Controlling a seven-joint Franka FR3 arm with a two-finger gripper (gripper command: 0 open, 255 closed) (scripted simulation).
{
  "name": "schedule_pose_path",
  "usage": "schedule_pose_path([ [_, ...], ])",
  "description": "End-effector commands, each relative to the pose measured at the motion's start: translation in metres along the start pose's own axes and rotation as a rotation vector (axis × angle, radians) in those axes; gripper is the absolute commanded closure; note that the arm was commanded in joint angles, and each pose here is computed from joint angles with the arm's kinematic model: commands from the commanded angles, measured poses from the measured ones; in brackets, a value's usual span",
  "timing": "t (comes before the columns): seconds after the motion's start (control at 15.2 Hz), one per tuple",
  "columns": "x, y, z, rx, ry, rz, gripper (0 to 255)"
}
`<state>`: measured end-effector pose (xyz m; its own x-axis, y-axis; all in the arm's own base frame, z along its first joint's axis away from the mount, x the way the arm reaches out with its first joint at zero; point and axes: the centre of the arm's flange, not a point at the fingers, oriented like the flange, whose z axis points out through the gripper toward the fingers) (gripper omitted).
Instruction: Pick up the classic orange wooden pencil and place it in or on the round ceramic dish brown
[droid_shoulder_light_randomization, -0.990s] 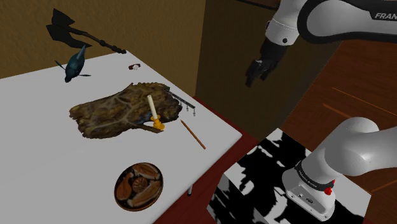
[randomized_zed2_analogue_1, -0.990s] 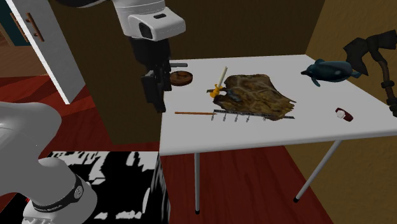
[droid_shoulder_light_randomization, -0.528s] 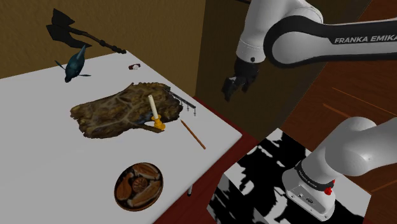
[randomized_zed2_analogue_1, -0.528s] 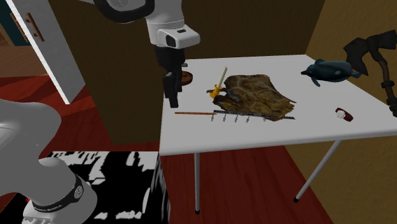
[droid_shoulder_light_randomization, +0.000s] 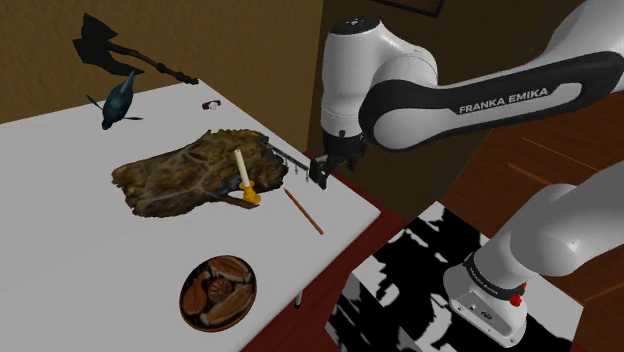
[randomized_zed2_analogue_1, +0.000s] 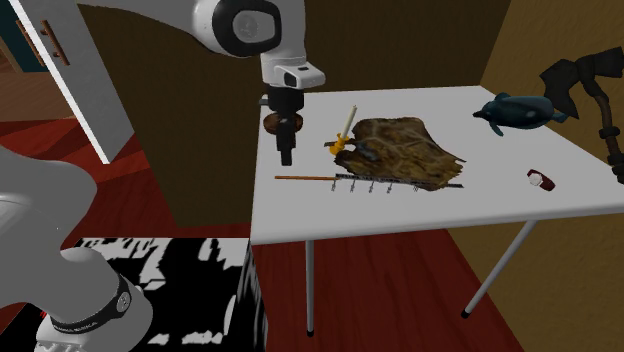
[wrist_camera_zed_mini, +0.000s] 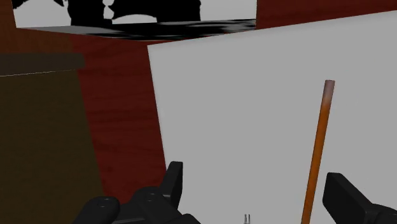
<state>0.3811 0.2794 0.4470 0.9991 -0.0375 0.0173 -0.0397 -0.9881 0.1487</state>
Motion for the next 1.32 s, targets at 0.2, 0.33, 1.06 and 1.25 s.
schedule_pose_path([
  [0.2,0.011,-0.068,0.035,-0.052,-0.025,0.003,0],
  [0.33,0.015,-0.093,0.049,-0.073,-0.035,0.004,0],
  [1.06,0.015,-0.099,0.095,-0.081,-0.038,0.004,0],
  [1.25,0.015,-0.099,0.095,-0.081,-0.038,0.004,0],
])
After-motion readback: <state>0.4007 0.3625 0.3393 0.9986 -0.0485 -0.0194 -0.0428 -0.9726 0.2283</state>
